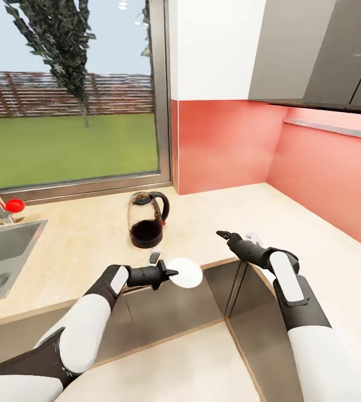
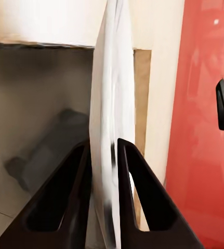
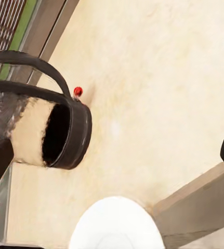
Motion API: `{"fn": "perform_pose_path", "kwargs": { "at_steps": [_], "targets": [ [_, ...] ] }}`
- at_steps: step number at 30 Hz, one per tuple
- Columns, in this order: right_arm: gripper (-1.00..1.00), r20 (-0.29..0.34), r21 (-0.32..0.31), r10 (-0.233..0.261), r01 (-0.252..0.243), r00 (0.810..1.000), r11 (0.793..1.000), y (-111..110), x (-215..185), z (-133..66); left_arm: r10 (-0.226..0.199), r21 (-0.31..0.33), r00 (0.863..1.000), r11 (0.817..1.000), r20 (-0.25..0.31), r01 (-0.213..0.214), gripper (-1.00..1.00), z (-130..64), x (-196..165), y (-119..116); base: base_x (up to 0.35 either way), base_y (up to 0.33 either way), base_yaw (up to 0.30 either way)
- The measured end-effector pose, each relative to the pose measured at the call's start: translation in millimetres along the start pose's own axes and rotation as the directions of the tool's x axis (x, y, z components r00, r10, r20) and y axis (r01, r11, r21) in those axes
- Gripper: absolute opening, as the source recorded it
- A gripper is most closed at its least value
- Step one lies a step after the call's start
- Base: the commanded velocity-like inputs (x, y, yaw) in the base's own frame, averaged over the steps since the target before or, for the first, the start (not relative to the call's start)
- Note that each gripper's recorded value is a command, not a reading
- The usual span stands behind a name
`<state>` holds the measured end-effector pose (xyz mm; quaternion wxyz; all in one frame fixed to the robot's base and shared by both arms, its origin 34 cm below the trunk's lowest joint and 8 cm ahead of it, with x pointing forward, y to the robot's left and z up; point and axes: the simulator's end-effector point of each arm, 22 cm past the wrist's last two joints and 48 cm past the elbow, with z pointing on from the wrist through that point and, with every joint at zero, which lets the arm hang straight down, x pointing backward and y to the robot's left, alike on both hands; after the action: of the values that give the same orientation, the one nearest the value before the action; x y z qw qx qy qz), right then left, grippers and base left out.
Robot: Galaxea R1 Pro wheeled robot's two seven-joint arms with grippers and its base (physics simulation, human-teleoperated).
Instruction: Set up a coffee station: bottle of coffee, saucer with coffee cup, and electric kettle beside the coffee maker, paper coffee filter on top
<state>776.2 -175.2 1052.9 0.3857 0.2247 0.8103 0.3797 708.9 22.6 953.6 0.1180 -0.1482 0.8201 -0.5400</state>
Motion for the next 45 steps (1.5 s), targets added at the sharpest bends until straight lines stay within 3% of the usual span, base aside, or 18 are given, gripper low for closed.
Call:
{"fn": "perform_pose_path", "kwargs": {
  "at_steps": [16, 19, 23, 26, 28, 31, 33, 35, 36, 37, 38, 40, 42, 45],
  "targets": [
    [1.0, -0.005, 0.003, 0.0, 0.0, 1.0, 1.0, -0.7, 2.3, 1.1, -0.011, 0.035, 1.0, 0.999, -0.007, 0.011, -1.0, 0.5, 6.8, -1.3, -0.329, 0.127, 0.0],
    [1.0, -0.033, 0.021, 0.018, -0.017, 0.999, 1.0, -10.4, 14.3, 6.9, -0.014, 0.032, 1.0, 0.999, -0.015, 0.015, -1.0, 1.5, 12.5, 3.7, -0.304, 0.106, 0.0],
    [1.0, -0.114, 0.095, 0.082, -0.072, 0.99, 0.993, -48.0, 51.3, 19.5, -0.08, 0.02, 0.996, 0.996, -0.042, 0.081, -1.0, 0.3, 52.4, 45.9, -0.153, 0.056, 0.0],
    [1.0, -0.177, 0.154, 0.122, -0.095, 0.977, 0.984, -74.8, 82.1, 25.4, -0.145, -0.009, 0.989, 0.989, -0.028, 0.145, -1.0, -33.0, 75.4, 105.7, -0.026, 0.009, 0.0],
    [1.0, -0.244, 0.197, 0.126, -0.078, 0.962, 0.977, -90.8, 113.4, 29.0, -0.17, -0.049, 0.985, 0.985, -0.032, 0.168, -1.0, -54.9, 93.7, 142.1, -0.008, 0.003, 0.0],
    [1.0, -0.396, 0.278, 0.109, 0.006, 0.912, 0.96, -122.7, 184.1, 28.1, -0.185, -0.104, 0.982, 0.978, -0.046, 0.18, -1.0, -83.5, 126.1, 188.3, -0.003, 0.001, 0.0],
    [1.0, -0.533, 0.34, 0.08, 0.127, 0.842, 0.932, -157.8, 246.4, 14.0, -0.169, -0.131, 0.985, 0.978, -0.031, 0.164, -1.0, -101.9, 146.1, 217.3, 0.0, 0.0, 0.0],
    [1.0, -0.603, 0.393, 0.073, 0.217, 0.794, 0.894, -194.7, 282.6, -4.5, -0.147, -0.158, 0.989, 0.977, -0.015, 0.143, -1.0, -114.7, 162.5, 239.4, 0.0, 0.0, 0.0],
    [1.0, -0.615, 0.422, 0.073, 0.25, 0.785, 0.871, -214.1, 293.3, -13.2, -0.136, -0.172, 0.991, 0.976, -0.007, 0.133, -1.0, -121.2, 170.2, 249.8, 0.0, 0.0, 0.0],
    [1.0, -0.617, 0.463, 0.068, 0.291, 0.784, 0.838, -241.2, 303.0, -24.6, -0.118, -0.192, 0.993, 0.975, 0.002, 0.116, -1.0, -129.0, 181.4, 263.2, 0.0, 0.0, 0.0],
    [1.0, -0.614, 0.486, 0.064, 0.312, 0.787, 0.817, -257.4, 308.8, -31.8, -0.107, -0.202, 0.994, 0.974, 0.009, 0.107, -1.0, -133.0, 188.9, 270.8, 0.0, 0.0, 0.0],
    [1.0, -0.616, 0.508, 0.052, 0.346, 0.786, 0.788, -279.1, 317.3, -43.7, -0.087, -0.218, 0.996, 0.972, 0.016, 0.088, -1.0, -138.1, 198.4, 280.6, 0.0, 0.0, 0.0],
    [1.0, -0.647, 0.514, 0.012, 0.425, 0.763, 0.745, -315.9, 335.4, -71.6, -0.036, -0.255, 0.999, 0.966, 0.022, 0.04, -1.0, -147.7, 213.4, 297.9, 0.0, 0.0, 0.0],
    [1.0, -0.701, 0.449, -0.068, 0.513, 0.71, 0.731, -344.1, 364.1, -101.7, 0.048, -0.34, 0.999, 0.94, 0.024, -0.038, -1.0, -163.9, 218.3, 323.1, 0.0, 0.0, 0.0]
  ]
}}
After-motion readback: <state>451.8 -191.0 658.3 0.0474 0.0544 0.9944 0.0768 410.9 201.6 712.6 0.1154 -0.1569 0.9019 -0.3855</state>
